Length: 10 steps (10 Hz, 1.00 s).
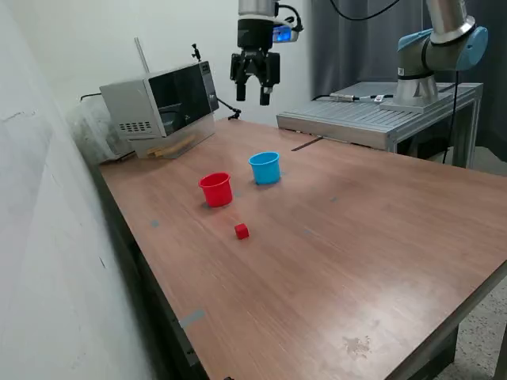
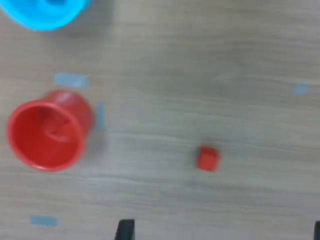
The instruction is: Place red objects in the red bin, and blue objects in the blue bin.
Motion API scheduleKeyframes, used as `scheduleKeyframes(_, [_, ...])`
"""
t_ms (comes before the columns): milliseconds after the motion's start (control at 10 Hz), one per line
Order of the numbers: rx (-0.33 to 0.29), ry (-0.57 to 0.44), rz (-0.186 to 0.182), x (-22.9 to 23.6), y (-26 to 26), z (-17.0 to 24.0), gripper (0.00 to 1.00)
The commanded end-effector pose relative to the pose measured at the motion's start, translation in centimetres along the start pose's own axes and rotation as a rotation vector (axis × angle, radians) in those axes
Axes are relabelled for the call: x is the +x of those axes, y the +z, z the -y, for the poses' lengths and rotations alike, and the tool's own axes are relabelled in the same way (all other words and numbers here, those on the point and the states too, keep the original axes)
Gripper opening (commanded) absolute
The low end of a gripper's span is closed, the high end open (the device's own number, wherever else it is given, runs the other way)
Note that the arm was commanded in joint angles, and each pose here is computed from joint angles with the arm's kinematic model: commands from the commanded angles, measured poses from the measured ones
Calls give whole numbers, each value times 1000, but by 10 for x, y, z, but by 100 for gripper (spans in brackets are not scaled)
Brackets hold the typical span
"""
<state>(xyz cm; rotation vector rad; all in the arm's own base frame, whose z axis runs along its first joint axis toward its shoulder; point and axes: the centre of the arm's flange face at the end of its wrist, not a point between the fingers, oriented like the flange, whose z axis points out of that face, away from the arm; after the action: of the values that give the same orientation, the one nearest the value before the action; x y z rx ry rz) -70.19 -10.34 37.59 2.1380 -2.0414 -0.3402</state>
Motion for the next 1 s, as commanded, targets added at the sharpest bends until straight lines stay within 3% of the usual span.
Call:
scheduleKeyframes(0, [-12,82,-21,53,-43,19,100])
scheduleKeyframes(400, [-33,139,-33,62,-15,-5,100])
scheduleKeyframes(600, [-43,152,-31,65,47,-31,100])
scheduleKeyframes(900, [24,158,-24,63,170,-43,100])
